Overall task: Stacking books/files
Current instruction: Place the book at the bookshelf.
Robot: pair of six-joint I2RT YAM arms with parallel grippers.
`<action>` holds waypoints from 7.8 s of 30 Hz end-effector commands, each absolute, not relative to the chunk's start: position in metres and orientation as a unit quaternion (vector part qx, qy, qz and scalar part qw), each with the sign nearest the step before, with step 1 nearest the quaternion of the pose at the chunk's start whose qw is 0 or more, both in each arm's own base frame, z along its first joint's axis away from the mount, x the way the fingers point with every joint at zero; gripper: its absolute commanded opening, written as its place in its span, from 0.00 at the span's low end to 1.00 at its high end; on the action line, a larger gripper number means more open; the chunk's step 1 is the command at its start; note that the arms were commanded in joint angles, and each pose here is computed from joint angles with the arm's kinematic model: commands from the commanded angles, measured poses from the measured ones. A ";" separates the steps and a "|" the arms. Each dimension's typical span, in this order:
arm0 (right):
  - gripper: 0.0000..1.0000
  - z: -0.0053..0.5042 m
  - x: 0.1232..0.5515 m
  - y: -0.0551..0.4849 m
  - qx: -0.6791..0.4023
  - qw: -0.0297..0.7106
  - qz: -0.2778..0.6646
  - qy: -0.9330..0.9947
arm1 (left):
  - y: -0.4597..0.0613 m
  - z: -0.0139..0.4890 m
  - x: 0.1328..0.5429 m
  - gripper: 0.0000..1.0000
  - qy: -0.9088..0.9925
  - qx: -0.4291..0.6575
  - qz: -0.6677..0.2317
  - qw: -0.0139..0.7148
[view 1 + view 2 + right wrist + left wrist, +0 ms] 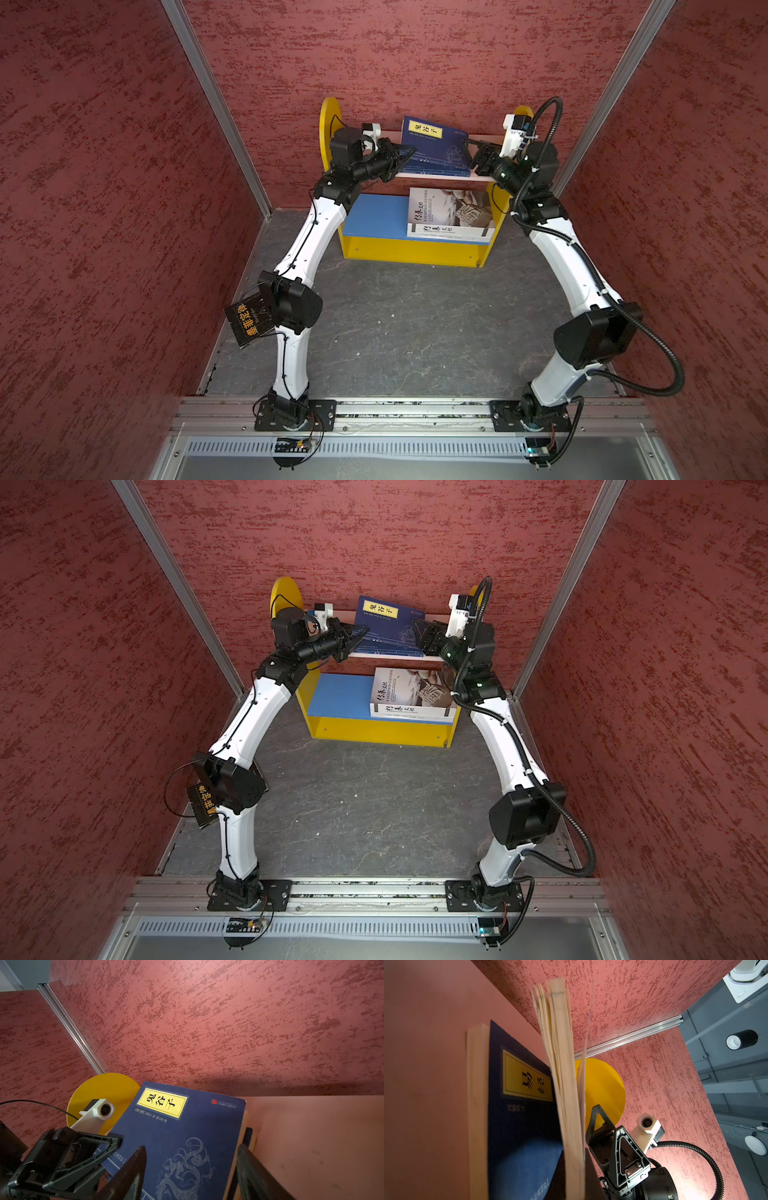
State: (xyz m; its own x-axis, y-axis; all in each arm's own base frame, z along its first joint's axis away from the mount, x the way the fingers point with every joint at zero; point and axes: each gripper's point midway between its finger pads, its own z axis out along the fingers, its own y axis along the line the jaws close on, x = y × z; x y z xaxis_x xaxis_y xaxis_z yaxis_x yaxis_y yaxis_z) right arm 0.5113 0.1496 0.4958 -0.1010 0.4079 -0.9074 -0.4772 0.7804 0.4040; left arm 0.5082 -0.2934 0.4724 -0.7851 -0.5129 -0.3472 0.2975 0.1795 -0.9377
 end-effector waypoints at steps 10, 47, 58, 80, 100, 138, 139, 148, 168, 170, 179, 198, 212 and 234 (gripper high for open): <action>0.75 0.505 0.511 0.143 -0.017 0.689 0.294 0.662 | -0.296 0.491 0.503 0.00 0.669 -0.044 -0.684 0.288; 0.74 0.478 0.520 0.164 -0.034 0.682 0.246 0.688 | -0.292 0.469 0.509 0.00 0.701 -0.081 -0.648 0.287; 0.73 0.452 0.524 0.169 -0.052 0.660 0.216 0.717 | -0.287 0.467 0.510 0.04 0.706 -0.082 -0.641 0.291; 0.72 0.412 0.524 0.157 -0.037 0.634 0.177 0.752 | -0.237 0.476 0.509 0.61 0.732 -0.104 -0.560 0.374; 0.81 0.474 0.499 0.174 -0.044 0.630 0.265 0.728 | -0.268 0.461 0.487 0.67 0.776 -0.061 -0.454 0.434; 0.92 0.476 0.471 0.191 -0.094 0.576 0.315 0.749 | -0.274 0.465 0.472 0.84 0.790 0.005 -0.397 0.467; 0.92 0.476 0.471 0.192 -0.094 0.574 0.319 0.748 | -0.275 0.467 0.471 0.84 0.789 0.007 -0.399 0.467; 0.91 0.475 0.468 0.199 -0.092 0.559 0.349 0.747 | -0.286 0.470 0.467 0.84 0.782 0.020 -0.421 0.459; 0.93 0.495 0.472 0.175 -0.025 0.590 0.316 0.743 | -0.288 0.470 0.464 0.84 0.782 0.029 -0.422 0.457; 0.93 0.493 0.473 0.175 -0.025 0.586 0.315 0.746 | -0.289 0.471 0.464 0.84 0.782 0.029 -0.423 0.458; 0.89 0.483 0.470 0.188 -0.046 0.553 0.340 0.759 | -0.293 0.470 0.467 0.84 0.778 0.030 -0.429 0.458; 0.91 0.505 0.472 0.157 -0.005 0.608 0.267 0.748 | -0.277 0.468 0.476 0.86 0.782 0.014 -0.410 0.470; 0.87 0.473 0.480 0.171 -0.030 0.559 0.276 0.782 | -0.290 0.446 0.460 0.83 0.790 0.174 -0.306 0.502; 0.84 0.460 0.472 0.179 -0.034 0.531 0.284 0.798 | -0.286 0.432 0.482 0.66 0.781 0.210 -0.197 0.555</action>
